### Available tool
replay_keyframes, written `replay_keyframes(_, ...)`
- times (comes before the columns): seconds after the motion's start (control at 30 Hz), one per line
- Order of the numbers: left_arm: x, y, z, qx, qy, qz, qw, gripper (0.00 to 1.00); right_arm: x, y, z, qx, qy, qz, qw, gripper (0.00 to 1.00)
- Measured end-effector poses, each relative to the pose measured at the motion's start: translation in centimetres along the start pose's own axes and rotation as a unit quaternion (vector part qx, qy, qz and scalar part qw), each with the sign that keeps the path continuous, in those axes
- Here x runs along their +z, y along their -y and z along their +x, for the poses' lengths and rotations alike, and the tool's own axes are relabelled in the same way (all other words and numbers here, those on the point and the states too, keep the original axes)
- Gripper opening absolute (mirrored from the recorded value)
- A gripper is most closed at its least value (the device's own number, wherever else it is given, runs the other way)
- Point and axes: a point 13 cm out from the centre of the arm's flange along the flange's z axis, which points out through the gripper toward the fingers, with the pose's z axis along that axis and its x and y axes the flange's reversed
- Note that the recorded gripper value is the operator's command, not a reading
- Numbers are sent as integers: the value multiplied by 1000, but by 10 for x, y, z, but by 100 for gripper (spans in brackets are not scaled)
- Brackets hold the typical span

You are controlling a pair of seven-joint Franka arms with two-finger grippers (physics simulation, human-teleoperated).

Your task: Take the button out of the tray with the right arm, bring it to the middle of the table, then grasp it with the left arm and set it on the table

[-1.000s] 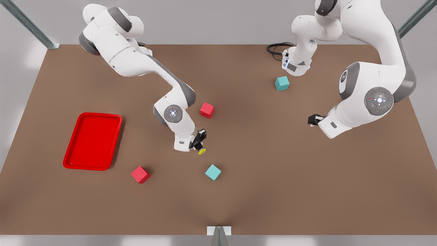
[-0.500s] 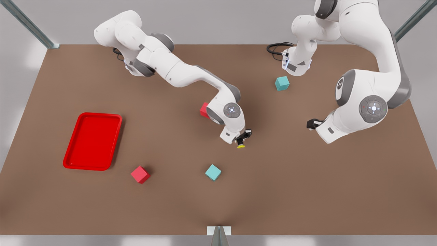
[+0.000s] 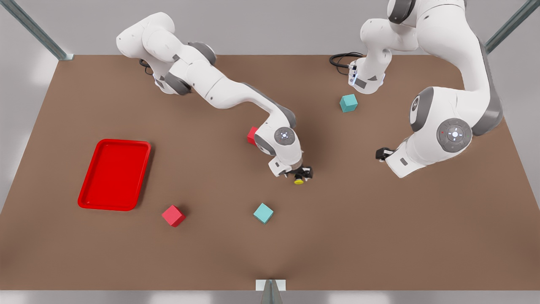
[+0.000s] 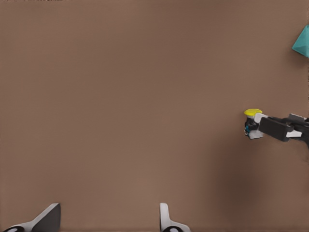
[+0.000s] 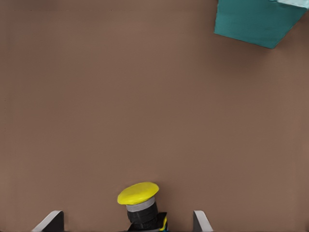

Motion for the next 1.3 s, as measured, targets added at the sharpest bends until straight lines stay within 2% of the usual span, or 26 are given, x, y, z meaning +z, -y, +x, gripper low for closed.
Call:
replay_keyframes(0.07, 35, 76, -11, 27, -21, -5, 999, 100, -114, 1, -77, 29, 34, -24, 999, 100)
replay_keyframes(0.1, 59, 125, -16, 39, -30, -2, 999, 100, -178, 27, -133, 54, 46, -29, 997, 100)
replay_keyframes(0.17, 116, 201, -26, 44, -41, -2, 998, 100, -299, 154, -243, 107, 68, 3, 992, 100)
replay_keyframes(0.23, 170, 233, -39, 22, -38, -1, 999, 100, -385, 293, -249, 123, 85, 83, 985, 100)
replay_keyframes(0.3, 218, 252, -40, -5, -30, 1, 1000, 100, -422, 367, -238, 132, 66, 119, 982, 100)
replay_keyframes(0.5, 294, 269, -54, -101, 31, 22, 994, 100, -417, 436, -252, 91, -7, 136, 986, 100)
replay_keyframes(0.63, 294, 276, -64, -122, 87, 30, 988, 100, -403, 409, -232, 14, -42, 131, 990, 100)
replay_keyframes(0.9, 312, 293, -59, -129, 127, 27, 983, 100, -403, 414, -229, -65, -64, 131, 987, 100)
replay_keyframes(1.3, 333, 289, -66, -154, 137, 27, 978, 100, -399, 421, -233, -132, -77, 127, 980, 100)
